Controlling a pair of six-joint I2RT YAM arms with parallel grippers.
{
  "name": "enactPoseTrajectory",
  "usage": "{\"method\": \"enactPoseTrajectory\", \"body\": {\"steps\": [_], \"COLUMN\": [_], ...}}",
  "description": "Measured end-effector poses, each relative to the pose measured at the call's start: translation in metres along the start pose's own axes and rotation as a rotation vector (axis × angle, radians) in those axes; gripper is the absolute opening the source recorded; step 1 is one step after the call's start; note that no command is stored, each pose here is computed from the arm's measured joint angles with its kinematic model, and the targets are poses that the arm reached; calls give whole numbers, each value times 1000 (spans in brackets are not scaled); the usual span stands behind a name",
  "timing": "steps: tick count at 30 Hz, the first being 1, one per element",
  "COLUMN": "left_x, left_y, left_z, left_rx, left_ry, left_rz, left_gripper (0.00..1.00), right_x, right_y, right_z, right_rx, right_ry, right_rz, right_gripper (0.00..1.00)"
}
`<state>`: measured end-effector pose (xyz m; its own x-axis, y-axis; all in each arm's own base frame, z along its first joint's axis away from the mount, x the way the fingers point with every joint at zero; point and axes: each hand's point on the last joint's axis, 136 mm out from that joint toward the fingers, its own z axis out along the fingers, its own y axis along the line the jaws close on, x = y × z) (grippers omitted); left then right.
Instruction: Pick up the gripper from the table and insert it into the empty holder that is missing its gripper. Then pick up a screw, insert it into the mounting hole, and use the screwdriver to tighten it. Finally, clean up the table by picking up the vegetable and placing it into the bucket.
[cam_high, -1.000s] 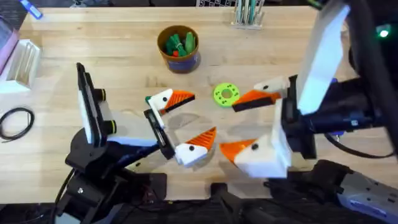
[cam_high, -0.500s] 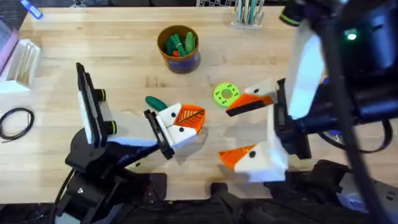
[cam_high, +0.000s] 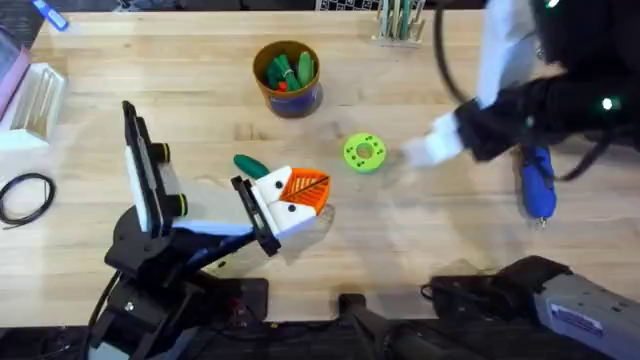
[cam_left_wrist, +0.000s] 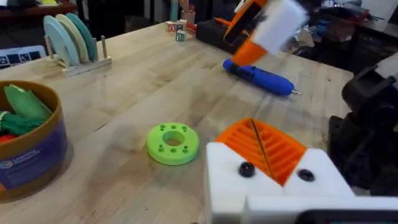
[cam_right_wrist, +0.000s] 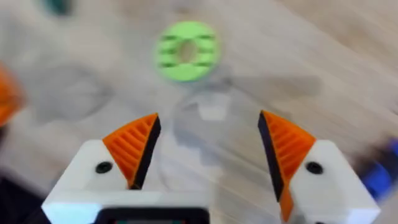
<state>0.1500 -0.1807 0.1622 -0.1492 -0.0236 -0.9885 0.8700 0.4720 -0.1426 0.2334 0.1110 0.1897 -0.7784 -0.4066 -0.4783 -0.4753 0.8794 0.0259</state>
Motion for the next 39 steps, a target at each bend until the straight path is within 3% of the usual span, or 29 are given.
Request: {"method": "enactPoseTrajectory", "body": {"steps": [4,8,13,17,21,30,39], "left_x": [0,0,0,0,0,0,0], "left_y": [0,0,0,0,0,0,0], "left_z": [0,0,0,0,0,0,0], "left_rx": [0,0,0,0,0,0,0], "left_ry": [0,0,0,0,0,0,0], "left_rz": [0,0,0,0,0,0,0], "left_gripper": [4,4,4,4,4,4,4], "right_x": [17,50,101,131,142,141,147], "right_y": [-89,-159,-213,-231,-232,-234,-246], "right_z": [4,2,-4,-2,13,49,75], "right_rx": [254,410,498,489,384,222,196], "right_ry": [73,153,260,313,339,368,394], "right_rz": [221,420,630,739,743,548,480], "right_gripper": [964,966,966,989,991,990,991]}}
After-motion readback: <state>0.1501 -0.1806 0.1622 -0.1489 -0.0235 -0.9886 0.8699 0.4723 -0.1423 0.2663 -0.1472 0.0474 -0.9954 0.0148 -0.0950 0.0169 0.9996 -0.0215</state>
